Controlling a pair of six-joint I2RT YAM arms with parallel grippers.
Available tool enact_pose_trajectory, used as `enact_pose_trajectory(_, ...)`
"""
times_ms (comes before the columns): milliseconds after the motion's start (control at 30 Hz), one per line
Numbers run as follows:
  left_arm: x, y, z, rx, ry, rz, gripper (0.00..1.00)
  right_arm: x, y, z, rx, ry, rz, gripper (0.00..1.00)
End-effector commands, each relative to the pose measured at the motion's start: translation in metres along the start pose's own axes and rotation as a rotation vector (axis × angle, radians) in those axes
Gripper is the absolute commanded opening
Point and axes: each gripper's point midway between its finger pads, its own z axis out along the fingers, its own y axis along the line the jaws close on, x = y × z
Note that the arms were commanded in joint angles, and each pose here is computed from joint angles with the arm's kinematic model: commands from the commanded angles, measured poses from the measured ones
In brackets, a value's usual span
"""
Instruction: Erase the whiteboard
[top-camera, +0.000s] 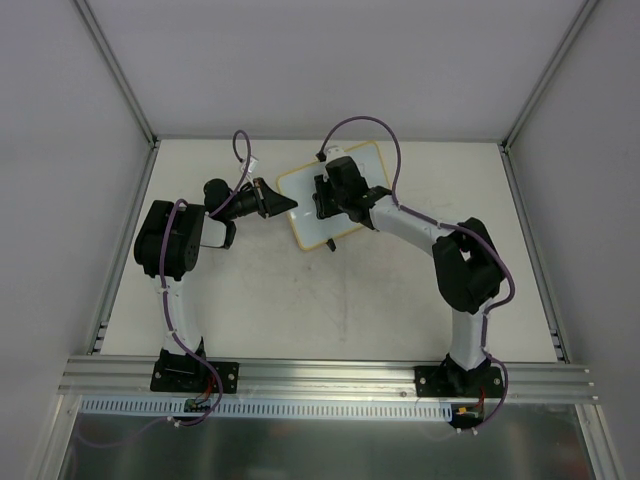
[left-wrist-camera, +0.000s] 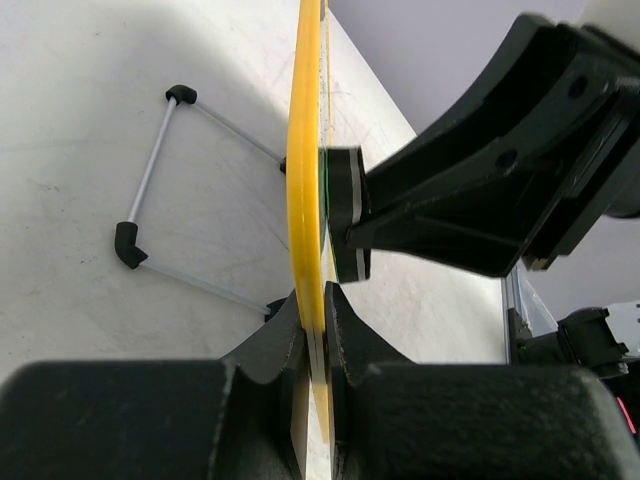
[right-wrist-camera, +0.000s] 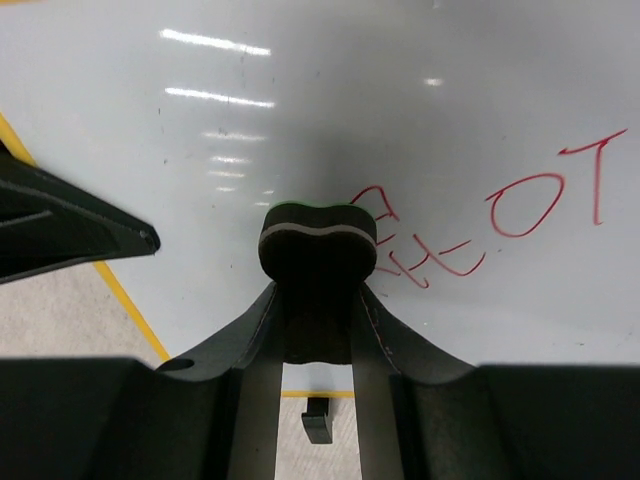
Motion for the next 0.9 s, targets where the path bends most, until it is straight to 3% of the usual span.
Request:
enact_pose_trajectory(0,-0.02,-0.026,0.006,0.137,-0.052,0.34,0.0,-0.045,-0.024,0.006,0.063,-0.099,-0.005,0.01)
enact_pose_trajectory(267,-0.019,-0.027,0.007,0.141,-0.048,0.343,0.0,-0.076,-0.024,0.0,0.073,-0.159,-0.031,0.0)
enact_pose_trajectory(467,-0.019,-0.026,0.006,0.138,-0.048,0.343,0.0,-0.072,-0.022,0.003,0.053,-0.147,-0.032,0.0)
enact_pose_trajectory(867,-0.019,-0.027,0.007,0.141,-0.047,0.348,0.0,0.021,-0.023,0.007,0.01,-0.001,0.049,0.01)
